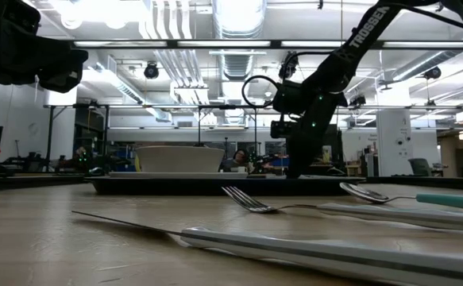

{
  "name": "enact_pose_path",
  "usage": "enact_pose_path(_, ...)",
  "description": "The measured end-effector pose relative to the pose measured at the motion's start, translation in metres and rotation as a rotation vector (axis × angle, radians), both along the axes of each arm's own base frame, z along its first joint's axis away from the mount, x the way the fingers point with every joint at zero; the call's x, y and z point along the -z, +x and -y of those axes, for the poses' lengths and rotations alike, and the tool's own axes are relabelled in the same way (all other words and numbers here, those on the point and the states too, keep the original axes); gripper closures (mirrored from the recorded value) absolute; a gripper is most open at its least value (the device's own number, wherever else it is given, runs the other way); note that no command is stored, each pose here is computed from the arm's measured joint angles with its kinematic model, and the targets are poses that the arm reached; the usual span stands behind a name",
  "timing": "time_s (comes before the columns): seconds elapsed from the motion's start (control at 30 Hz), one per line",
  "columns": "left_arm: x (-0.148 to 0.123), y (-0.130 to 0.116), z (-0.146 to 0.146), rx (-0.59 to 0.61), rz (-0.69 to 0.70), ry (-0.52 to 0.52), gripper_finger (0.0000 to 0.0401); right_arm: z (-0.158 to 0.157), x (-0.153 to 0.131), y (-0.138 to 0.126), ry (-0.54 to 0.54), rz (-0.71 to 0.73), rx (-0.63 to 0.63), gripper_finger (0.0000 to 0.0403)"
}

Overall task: Set up tray
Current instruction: Put the gray napkin on the black serving tray beside the white plate, then put the white fork on top of the napkin

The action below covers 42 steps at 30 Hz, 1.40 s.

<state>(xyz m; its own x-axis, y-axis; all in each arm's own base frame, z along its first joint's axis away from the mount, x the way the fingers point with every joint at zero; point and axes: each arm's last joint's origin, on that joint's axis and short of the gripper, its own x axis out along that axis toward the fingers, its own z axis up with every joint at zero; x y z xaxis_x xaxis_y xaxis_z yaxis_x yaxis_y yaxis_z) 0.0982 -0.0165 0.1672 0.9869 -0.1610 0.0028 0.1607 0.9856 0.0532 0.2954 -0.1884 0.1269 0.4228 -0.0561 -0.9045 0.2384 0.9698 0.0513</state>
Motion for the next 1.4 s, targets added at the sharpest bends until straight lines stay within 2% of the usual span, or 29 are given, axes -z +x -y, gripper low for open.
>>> enact_pose_path(0.9,0.000,0.000,0.000,0.000,-0.001,0.000,0.0299,0.010,-0.004,-0.005,-0.010,0.001,0.035,0.0177)
enact_pose_path(1.4,0.000,0.000,0.000,0.000,0.000,0.000,0.0299,-0.001,-0.029,-0.008,-0.018,0.034,0.034,0.0177)
